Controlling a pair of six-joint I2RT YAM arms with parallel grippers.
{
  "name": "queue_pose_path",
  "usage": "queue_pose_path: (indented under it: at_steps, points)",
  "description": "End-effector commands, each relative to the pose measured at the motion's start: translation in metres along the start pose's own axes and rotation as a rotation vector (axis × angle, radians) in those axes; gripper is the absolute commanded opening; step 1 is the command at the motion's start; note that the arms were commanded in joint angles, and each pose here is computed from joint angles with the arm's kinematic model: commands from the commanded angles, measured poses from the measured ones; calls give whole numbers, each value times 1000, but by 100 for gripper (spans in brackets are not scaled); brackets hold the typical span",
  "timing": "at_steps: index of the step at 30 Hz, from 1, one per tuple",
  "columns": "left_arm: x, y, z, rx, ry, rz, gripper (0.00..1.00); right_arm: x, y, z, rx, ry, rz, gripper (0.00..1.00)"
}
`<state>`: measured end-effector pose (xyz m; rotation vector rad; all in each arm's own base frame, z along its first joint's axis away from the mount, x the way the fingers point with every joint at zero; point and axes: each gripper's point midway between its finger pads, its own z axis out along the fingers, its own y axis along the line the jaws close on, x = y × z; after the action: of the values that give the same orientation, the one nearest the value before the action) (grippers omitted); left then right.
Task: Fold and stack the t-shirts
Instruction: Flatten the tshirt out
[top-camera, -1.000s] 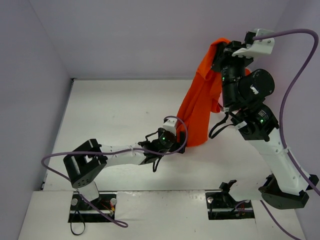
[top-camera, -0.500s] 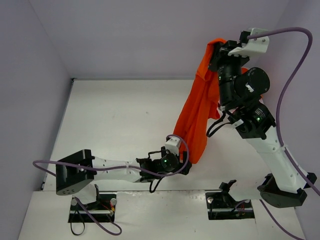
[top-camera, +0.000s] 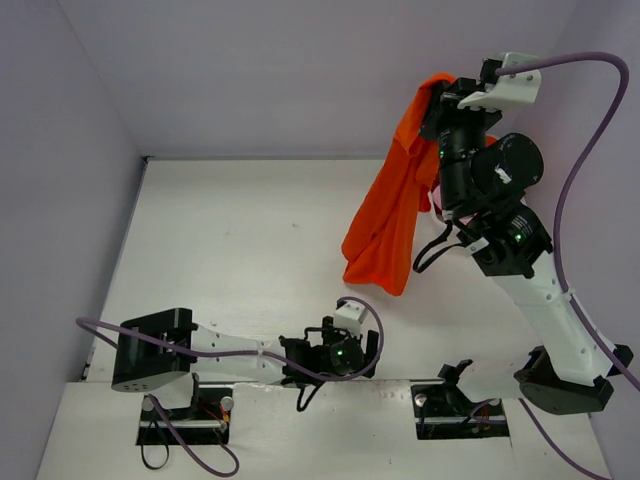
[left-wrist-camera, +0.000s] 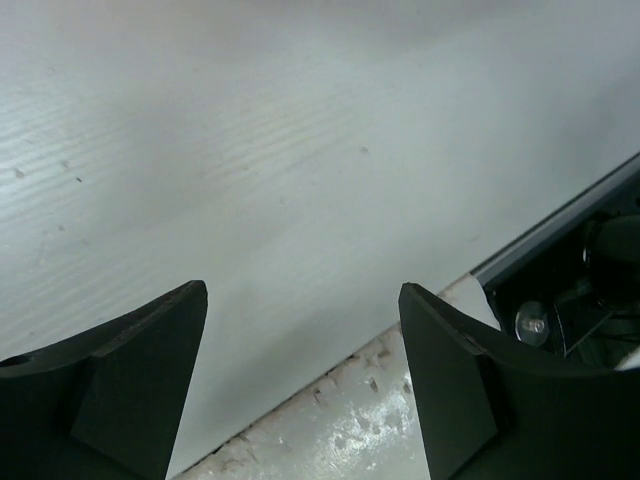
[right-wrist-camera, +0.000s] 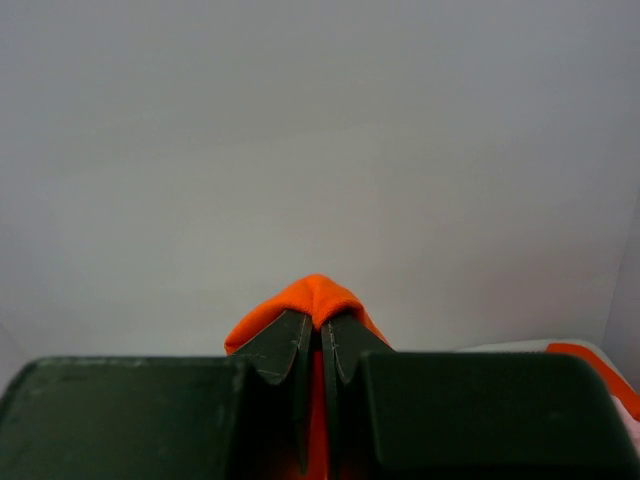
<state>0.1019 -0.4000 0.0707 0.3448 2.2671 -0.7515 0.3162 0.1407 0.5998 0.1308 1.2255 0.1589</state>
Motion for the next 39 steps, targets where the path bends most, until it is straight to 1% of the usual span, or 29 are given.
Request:
queue_pose_path:
  at_steps: [1,2,4,6,7,9,10,12,13,15,16,17,18,19,20,24,26,33,37,39]
  points:
    - [-58,-14,-10,-21,-154,1,72,-61,-24,-11,42,-147,111,0]
    - [-70,-14,-12,-32,-180,-1,72,-62,-25,-13,43,-146,108,0]
    - [-89,0,-8,-61,-200,-14,72,-64,-28,-15,44,-148,112,0]
    - [-101,7,-6,-43,-209,-31,72,-67,-32,-19,42,-153,119,0]
    - [-118,14,-2,-39,-244,-66,72,-71,-36,-23,45,-158,126,0]
    - [-131,19,0,-15,-254,-71,72,-68,-37,-25,39,-150,131,0]
    - [-145,28,3,-23,-274,-89,72,-69,-37,-28,32,-150,138,0]
    - [-164,30,4,-12,-295,-80,72,-62,-36,-29,24,-133,144,0]
    - [-179,32,5,-4,-316,-71,72,-59,-37,-31,23,-127,148,0]
    - [-192,40,7,-4,-329,-64,72,-56,-38,-33,24,-123,147,0]
    - [-201,36,8,29,-333,-69,72,-57,-39,-34,24,-124,149,0]
    - [-215,50,11,23,-350,-92,72,-56,-38,-34,20,-122,149,0]
    - [-221,53,13,38,-354,-98,72,-58,-39,-34,17,-125,154,0]
    - [-229,49,14,89,-367,-103,72,-58,-37,-34,9,-125,163,0]
    - [-235,59,18,86,-375,-112,72,-58,-35,-34,2,-120,167,0]
    - [-241,51,30,165,-384,-107,72,-60,-30,-33,-19,-117,174,0]
    - [-239,38,36,242,-379,-102,72,-57,-27,-30,-20,-112,169,0]
    - [-223,9,48,440,-341,-197,71,-50,-22,-23,-15,-98,151,0]
    - [-215,6,52,480,-331,-212,71,-47,-19,-22,-17,-93,149,0]
    - [-218,2,52,501,-335,-214,71,-46,-19,-21,-15,-91,148,0]
